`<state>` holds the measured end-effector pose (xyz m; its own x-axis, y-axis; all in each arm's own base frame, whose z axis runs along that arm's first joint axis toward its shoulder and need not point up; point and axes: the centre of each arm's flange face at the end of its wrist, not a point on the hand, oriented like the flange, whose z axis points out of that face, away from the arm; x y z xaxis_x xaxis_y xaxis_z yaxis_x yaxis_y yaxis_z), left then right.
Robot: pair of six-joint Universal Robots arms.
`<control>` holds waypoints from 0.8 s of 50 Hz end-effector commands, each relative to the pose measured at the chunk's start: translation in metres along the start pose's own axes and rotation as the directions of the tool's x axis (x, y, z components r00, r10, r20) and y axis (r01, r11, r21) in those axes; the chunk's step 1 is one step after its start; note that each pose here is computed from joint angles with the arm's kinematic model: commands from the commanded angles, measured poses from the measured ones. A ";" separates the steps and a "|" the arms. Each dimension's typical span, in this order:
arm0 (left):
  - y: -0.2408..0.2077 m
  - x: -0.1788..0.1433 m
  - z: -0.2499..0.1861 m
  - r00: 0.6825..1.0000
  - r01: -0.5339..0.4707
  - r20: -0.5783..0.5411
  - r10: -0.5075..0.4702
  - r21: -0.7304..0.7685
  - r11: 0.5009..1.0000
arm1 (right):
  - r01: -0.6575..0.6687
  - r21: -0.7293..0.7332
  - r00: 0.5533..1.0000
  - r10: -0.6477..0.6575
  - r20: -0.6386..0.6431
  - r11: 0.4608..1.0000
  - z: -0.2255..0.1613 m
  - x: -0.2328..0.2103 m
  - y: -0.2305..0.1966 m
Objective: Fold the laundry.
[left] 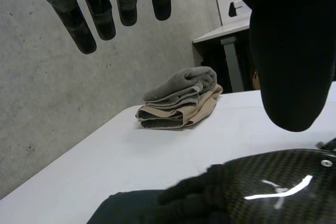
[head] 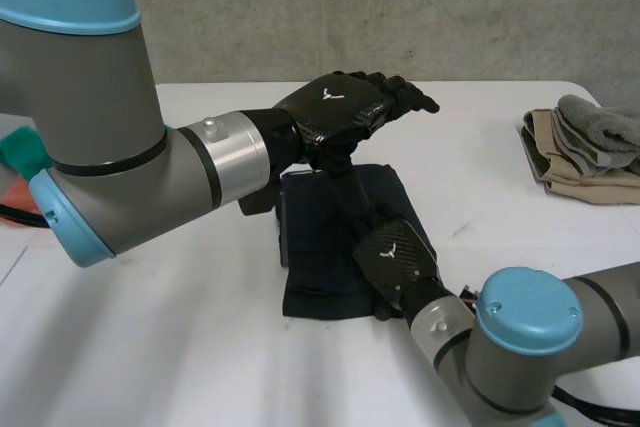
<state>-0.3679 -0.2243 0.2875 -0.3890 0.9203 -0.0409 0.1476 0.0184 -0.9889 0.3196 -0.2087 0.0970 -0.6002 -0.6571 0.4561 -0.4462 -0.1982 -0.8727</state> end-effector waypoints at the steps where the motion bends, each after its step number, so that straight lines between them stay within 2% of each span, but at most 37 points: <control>1: 0.001 -0.003 0.001 1.000 -0.006 0.029 0.006 0.004 1.000 | 0.045 0.073 0.993 -0.037 -0.115 0.996 0.030 0.013 -0.002; 10: -0.002 -0.006 0.000 0.999 -0.011 0.043 0.010 0.016 1.000 | 0.043 0.139 0.987 -0.020 -0.160 0.989 0.054 0.026 -0.015; 17: -0.004 -0.009 -0.001 0.999 -0.011 0.051 0.010 0.019 1.000 | 0.047 0.235 0.975 0.007 -0.224 0.971 0.072 0.051 -0.043; 23: -0.010 -0.014 -0.005 0.998 -0.017 0.065 0.015 0.033 0.999 | 0.029 0.328 0.925 0.099 -0.368 0.944 0.085 0.133 -0.073; 30: -0.036 -0.012 -0.017 0.995 -0.064 0.085 0.055 0.102 0.993 | 0.156 0.403 0.830 0.101 -0.548 0.902 0.082 0.245 -0.096; 35: -0.039 -0.011 -0.016 0.994 -0.077 0.084 0.067 0.123 0.989 | 0.227 0.391 0.771 0.081 -0.632 0.892 0.074 0.311 -0.082; 40: -0.035 -0.009 -0.016 0.995 -0.070 0.077 0.062 0.112 0.991 | 0.223 0.371 0.744 0.089 -0.663 0.901 0.067 0.368 -0.035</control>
<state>-0.3540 -0.2297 0.3285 -0.4561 0.8823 -0.1158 0.0685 -0.0949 -0.9931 0.2442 -0.4319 0.2893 -0.9162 -0.1148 0.3839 -0.2465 -0.5940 -0.7658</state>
